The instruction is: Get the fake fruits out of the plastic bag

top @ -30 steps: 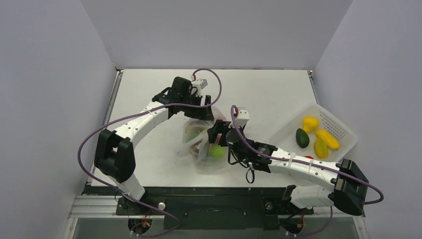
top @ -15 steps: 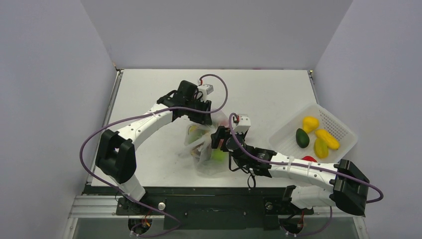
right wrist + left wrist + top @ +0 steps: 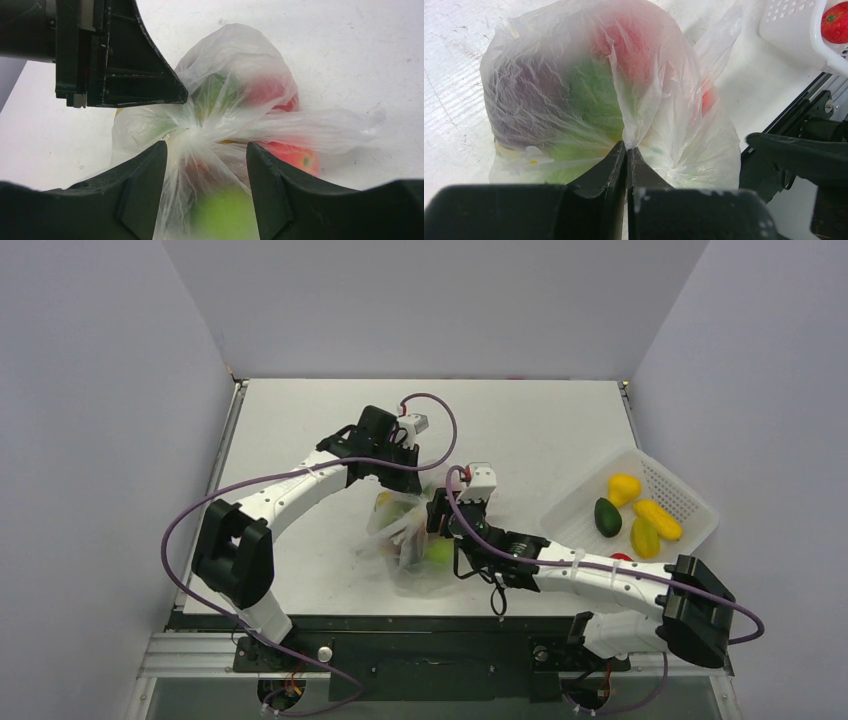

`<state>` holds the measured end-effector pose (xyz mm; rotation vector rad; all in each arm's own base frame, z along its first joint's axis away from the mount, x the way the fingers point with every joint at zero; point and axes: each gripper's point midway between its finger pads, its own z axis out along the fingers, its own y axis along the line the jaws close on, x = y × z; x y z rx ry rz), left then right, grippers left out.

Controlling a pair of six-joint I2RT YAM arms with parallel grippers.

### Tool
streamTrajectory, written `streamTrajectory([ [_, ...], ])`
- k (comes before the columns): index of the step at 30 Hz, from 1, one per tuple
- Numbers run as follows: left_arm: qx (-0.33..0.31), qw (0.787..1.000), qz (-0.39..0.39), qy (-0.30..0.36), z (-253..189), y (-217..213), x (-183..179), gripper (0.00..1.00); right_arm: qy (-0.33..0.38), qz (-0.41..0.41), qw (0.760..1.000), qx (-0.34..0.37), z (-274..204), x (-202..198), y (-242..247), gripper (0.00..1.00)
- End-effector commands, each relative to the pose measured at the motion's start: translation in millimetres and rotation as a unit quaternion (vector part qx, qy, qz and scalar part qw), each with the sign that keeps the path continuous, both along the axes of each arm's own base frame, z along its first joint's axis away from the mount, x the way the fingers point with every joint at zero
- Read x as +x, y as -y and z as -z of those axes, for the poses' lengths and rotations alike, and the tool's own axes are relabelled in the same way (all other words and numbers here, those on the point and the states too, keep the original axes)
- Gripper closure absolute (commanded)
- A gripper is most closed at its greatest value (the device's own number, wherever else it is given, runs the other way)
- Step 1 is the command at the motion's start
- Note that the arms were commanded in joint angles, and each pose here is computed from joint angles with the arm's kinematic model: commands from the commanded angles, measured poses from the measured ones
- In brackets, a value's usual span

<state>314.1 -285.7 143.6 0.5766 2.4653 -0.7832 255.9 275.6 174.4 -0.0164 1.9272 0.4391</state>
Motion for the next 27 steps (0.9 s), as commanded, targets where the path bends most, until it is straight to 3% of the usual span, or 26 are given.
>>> streamTrajectory([
  [1,-0.046,0.999,0.005,0.007,-21.3,12.5,2.3,1.0,0.013,-0.025,1.0,0.007,-11.6,7.5,-29.5,0.44],
  [8,-0.113,0.993,0.001,-0.046,-23.1,21.4,0.5,1.0,0.011,-0.045,0.998,-0.04,6.5,0.3,-45.9,0.45],
  [14,-0.103,0.993,-0.031,-0.037,-23.6,2.3,16.3,1.0,0.019,-0.027,0.997,-0.063,12.2,7.5,-46.9,0.63],
  [17,-0.119,0.991,-0.047,-0.035,-29.5,-6.0,24.5,1.0,0.018,-0.023,0.997,-0.069,16.5,9.1,-48.1,0.81],
  [20,-0.13,0.988,-0.07,-0.039,-32.9,-16.5,32.6,1.0,0.019,-0.031,0.997,-0.068,18.9,5.2,-50.2,0.91],
  [24,-0.158,0.981,-0.1,-0.049,-36.4,-33.2,45.1,1.0,0.017,-0.044,0.997,-0.068,22.9,1.3,-51.2,1.0],
  [27,-0.161,0.979,-0.113,-0.046,-37.1,-43.5,51.8,1.0,0.016,-0.055,0.996,-0.069,25.1,-4.1,-52.7,1.0],
])
